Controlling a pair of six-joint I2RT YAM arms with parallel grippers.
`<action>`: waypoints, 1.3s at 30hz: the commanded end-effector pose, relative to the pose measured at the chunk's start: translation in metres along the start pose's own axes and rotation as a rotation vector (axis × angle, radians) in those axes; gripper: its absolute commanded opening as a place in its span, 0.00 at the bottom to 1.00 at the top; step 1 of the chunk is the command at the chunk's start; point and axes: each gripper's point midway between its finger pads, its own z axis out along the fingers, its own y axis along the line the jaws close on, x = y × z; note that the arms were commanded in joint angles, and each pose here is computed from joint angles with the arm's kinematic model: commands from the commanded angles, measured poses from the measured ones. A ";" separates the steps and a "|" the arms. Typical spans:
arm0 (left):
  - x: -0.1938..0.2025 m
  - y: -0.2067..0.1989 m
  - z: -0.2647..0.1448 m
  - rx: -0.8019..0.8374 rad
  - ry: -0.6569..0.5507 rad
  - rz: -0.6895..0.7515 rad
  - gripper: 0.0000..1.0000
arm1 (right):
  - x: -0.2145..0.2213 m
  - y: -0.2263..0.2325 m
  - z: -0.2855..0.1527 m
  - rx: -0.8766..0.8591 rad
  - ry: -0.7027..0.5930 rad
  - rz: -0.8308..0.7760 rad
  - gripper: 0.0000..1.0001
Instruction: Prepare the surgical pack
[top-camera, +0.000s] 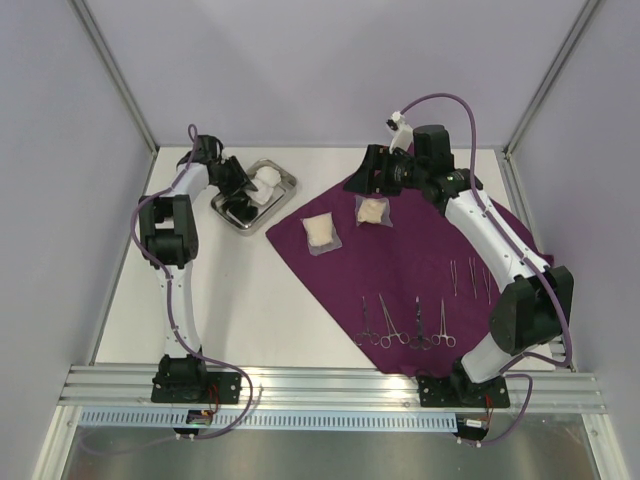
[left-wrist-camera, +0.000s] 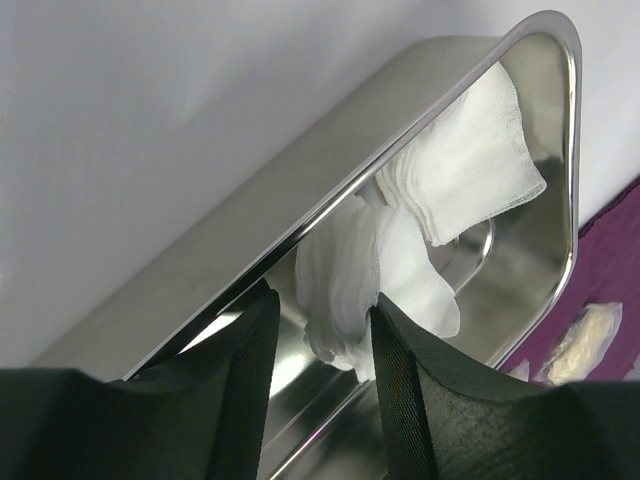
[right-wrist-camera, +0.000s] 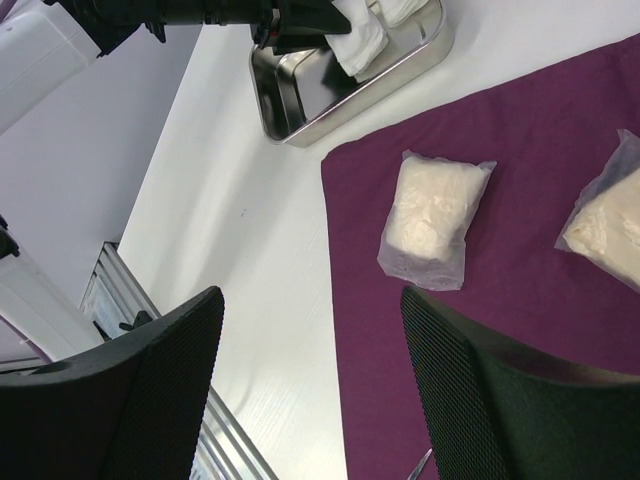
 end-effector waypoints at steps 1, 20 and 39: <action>-0.011 -0.015 -0.020 0.018 -0.021 0.033 0.51 | -0.016 0.017 -0.005 -0.046 -0.035 -0.039 0.74; -0.038 -0.069 -0.081 -0.034 -0.144 0.565 0.09 | -0.018 0.027 -0.005 -0.095 -0.022 -0.032 0.74; -0.001 -0.022 -0.011 -0.204 0.073 0.834 0.09 | -0.009 0.021 -0.007 -0.075 -0.012 -0.034 0.74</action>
